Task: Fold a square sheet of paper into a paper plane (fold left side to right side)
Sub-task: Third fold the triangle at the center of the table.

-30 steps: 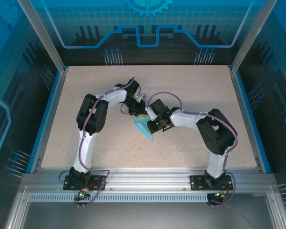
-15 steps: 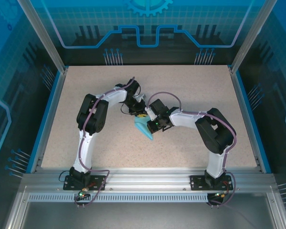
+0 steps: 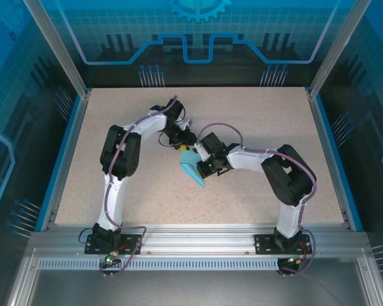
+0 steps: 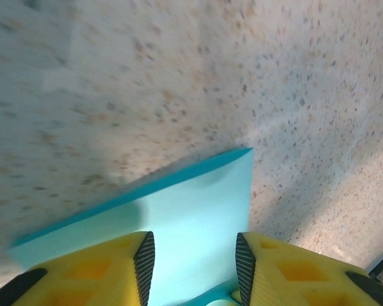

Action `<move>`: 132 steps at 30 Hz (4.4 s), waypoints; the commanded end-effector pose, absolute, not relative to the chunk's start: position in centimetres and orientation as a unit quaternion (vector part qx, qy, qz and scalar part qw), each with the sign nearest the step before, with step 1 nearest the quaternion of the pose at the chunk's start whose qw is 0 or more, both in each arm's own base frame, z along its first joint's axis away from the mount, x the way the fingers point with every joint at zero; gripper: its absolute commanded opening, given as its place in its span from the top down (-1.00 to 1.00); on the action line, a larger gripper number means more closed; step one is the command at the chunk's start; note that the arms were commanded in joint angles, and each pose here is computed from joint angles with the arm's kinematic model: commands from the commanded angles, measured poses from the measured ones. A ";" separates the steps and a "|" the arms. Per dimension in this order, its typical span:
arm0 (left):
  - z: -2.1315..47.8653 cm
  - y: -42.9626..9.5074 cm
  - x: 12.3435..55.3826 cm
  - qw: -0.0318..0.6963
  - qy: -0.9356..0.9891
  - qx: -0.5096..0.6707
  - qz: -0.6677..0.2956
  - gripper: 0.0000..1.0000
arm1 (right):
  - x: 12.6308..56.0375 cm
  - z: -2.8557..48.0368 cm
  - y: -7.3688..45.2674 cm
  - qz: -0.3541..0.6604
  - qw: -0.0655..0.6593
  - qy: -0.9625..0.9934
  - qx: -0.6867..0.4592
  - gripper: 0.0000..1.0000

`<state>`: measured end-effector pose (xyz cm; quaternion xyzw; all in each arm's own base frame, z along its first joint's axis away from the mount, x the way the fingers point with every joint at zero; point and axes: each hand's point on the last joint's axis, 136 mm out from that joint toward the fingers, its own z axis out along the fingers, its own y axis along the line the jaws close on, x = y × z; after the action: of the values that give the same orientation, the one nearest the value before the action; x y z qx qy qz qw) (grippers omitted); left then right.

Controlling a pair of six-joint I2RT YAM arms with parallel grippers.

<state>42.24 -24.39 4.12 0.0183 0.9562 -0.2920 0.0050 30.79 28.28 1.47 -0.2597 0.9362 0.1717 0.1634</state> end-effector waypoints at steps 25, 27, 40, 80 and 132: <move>5.9 -25.7 32.5 -0.026 0.916 -0.019 -0.400 0.66 | 28.1 -1.4 27.8 0.150 0.096 0.943 -0.280 1.00; 5.5 -25.9 32.5 -0.030 0.918 -0.017 -0.395 0.66 | 28.1 -1.4 27.8 0.149 0.095 0.944 -0.280 1.00; 2.6 -24.5 31.3 -0.049 0.943 -0.021 -0.329 0.68 | 27.9 -1.6 27.6 0.145 0.093 0.944 -0.281 1.00; 3.7 -24.8 30.7 -0.040 0.940 -0.019 -0.338 0.53 | 27.8 -0.9 29.0 0.167 0.099 0.936 -0.293 1.00; -0.2 -22.7 28.6 -0.071 0.957 -0.033 -0.281 0.72 | 29.8 4.7 29.3 0.217 0.160 0.929 -0.253 0.40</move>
<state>30.34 -23.62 1.34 -0.0305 0.9500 -0.3073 -0.0469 29.91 29.58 2.40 -0.2664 0.9315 0.1965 0.1506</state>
